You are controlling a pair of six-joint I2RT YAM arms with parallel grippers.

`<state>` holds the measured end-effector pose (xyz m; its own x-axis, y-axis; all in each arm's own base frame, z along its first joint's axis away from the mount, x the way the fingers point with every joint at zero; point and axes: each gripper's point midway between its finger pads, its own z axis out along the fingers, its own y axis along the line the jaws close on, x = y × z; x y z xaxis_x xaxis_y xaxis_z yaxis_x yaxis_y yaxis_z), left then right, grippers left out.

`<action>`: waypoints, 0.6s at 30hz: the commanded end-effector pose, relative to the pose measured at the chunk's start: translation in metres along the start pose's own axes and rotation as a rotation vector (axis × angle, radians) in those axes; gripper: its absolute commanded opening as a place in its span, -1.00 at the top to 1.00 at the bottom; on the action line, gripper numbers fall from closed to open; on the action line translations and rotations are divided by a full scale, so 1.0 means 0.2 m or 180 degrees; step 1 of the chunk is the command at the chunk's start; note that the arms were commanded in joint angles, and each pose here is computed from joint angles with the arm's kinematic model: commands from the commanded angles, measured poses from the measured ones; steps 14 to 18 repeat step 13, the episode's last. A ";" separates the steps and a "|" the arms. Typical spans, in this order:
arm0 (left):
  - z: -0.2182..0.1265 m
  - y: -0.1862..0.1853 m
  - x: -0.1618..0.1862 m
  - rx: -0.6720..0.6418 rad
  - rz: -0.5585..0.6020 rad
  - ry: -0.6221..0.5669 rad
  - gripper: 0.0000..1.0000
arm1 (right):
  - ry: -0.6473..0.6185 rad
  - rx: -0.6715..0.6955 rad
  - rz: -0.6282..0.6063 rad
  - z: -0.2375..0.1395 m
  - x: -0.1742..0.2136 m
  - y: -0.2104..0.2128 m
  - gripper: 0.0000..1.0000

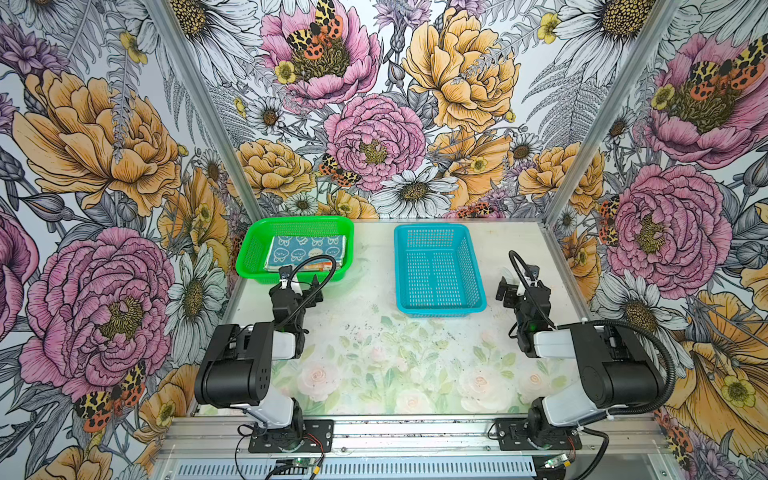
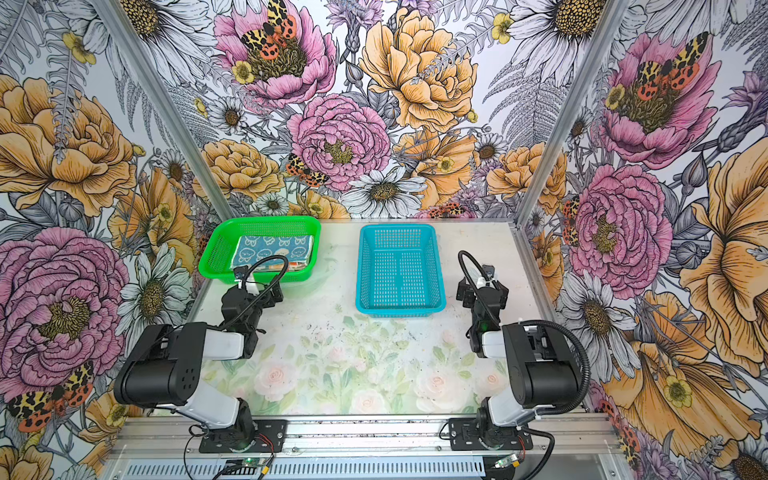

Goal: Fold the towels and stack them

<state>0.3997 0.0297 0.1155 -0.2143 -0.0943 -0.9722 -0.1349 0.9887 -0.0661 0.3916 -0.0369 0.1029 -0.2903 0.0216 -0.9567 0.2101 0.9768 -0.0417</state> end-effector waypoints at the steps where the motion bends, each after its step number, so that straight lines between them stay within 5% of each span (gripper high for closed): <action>1: 0.00 -0.04 -0.07 0.0093 0.0034 -0.0150 -0.98 | -0.0154 0.0044 0.0092 0.00 -0.07 -0.01 -0.99; 18: 0.00 -0.04 -0.07 0.0116 0.0020 -0.0152 -0.98 | -0.0123 -0.0004 0.0029 0.01 -0.07 0.01 -0.99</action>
